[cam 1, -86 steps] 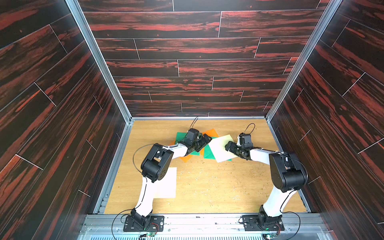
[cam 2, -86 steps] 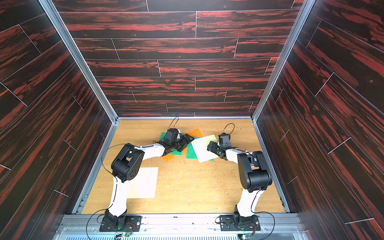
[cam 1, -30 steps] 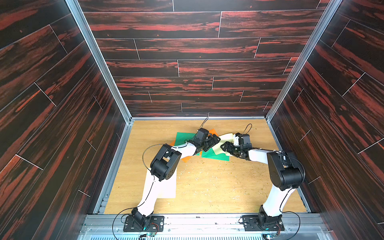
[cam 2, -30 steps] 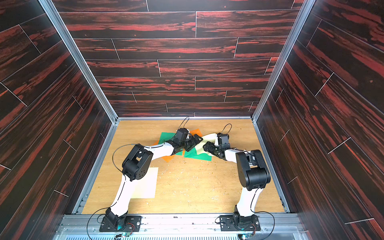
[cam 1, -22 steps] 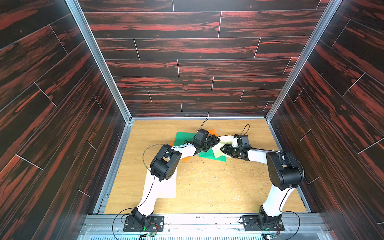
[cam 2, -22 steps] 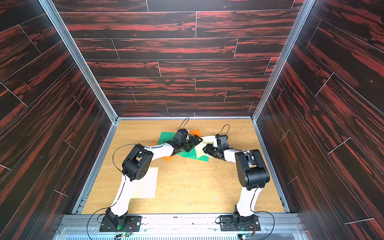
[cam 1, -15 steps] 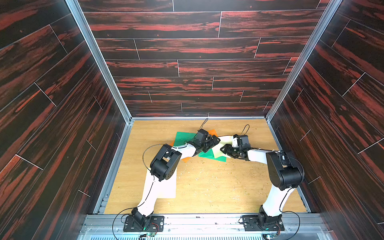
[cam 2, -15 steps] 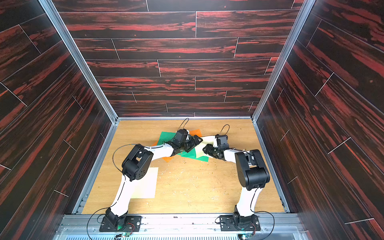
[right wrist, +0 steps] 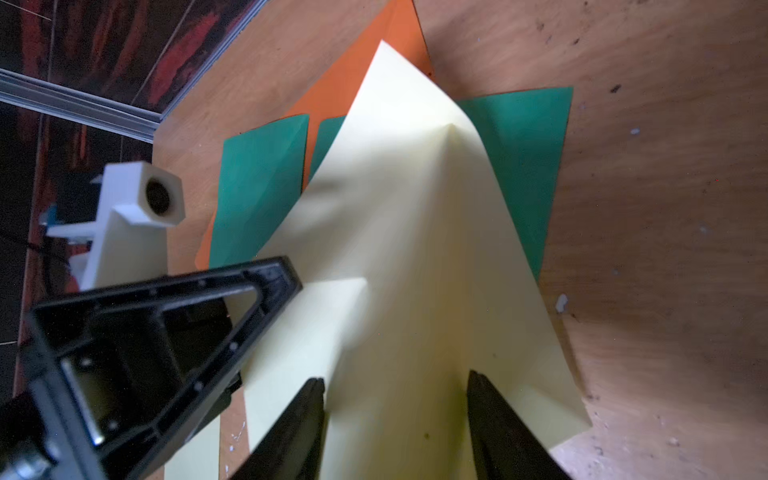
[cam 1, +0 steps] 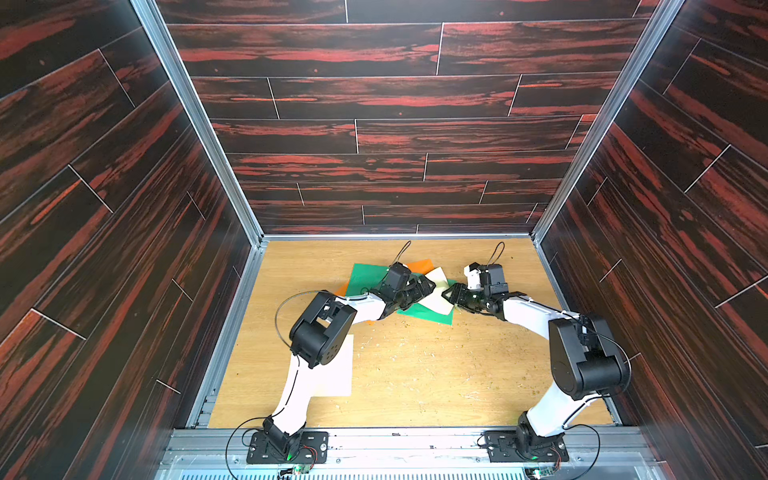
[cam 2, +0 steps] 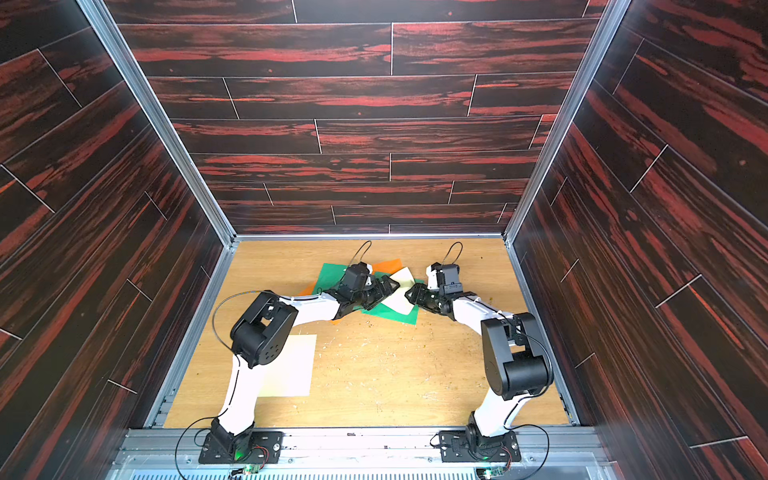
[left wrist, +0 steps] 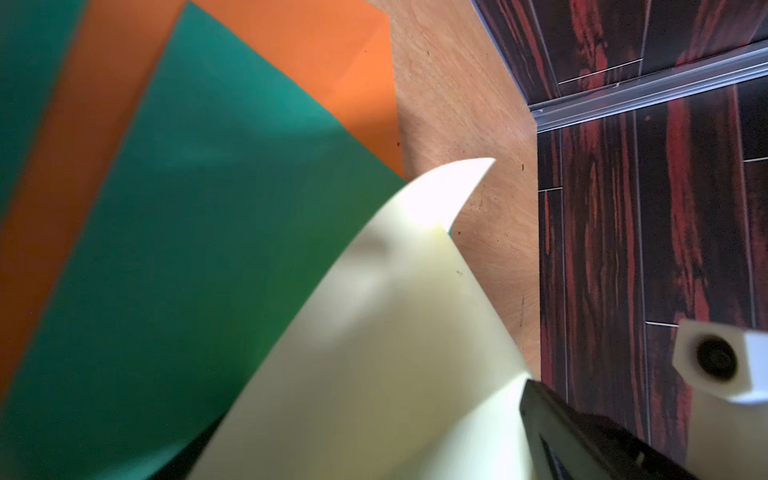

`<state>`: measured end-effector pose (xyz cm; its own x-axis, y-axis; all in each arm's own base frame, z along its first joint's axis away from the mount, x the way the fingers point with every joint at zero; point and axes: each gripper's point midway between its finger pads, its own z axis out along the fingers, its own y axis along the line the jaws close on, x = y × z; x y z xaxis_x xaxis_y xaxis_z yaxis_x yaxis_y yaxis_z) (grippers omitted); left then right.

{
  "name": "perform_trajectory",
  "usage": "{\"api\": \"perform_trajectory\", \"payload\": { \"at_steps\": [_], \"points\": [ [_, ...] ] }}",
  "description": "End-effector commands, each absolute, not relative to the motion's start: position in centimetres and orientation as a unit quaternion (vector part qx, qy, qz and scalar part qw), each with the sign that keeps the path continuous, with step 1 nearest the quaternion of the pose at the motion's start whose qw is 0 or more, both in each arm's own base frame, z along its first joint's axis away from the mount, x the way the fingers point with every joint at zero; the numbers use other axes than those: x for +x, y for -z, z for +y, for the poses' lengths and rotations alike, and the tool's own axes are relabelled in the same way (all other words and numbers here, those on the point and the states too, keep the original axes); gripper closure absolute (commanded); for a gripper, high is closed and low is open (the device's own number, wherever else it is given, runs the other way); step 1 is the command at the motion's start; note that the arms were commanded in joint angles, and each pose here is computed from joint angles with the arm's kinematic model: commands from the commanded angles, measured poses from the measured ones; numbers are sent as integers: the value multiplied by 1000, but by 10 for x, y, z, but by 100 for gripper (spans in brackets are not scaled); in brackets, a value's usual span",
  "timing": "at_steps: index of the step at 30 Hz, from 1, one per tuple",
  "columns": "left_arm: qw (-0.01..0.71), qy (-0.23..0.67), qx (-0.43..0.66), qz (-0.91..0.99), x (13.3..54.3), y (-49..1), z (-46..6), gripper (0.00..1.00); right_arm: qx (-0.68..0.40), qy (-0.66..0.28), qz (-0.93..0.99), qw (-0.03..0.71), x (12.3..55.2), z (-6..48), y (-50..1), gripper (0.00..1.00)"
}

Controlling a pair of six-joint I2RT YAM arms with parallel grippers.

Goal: Sort the scattered colored papers by color
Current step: Pick up the colored paper from the center of the board.

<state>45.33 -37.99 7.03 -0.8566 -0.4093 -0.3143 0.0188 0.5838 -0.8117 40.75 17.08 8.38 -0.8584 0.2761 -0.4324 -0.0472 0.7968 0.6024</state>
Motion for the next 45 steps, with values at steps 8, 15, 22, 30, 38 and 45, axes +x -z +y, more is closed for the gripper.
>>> {"api": "perform_trajectory", "payload": {
  "at_steps": [8,15,22,30,38,45],
  "points": [
    [312,529,-120,780,450,-154,-375,11,56,-335,909,240,407,182,-80,41],
    [268,541,-120,788,450,-130,-392,38,53,-340,909,234,404,184,-75,40],
    [233,496,-93,831,436,-103,-392,51,51,-333,912,236,403,181,-74,39],
    [225,465,-68,854,423,-100,-385,53,54,-330,914,229,404,181,-67,39],
    [210,477,-67,851,422,-91,-392,72,54,-332,915,221,399,182,-59,39],
    [206,471,-65,855,427,-83,-396,91,49,-336,915,216,395,183,-57,38]
  ]
}}
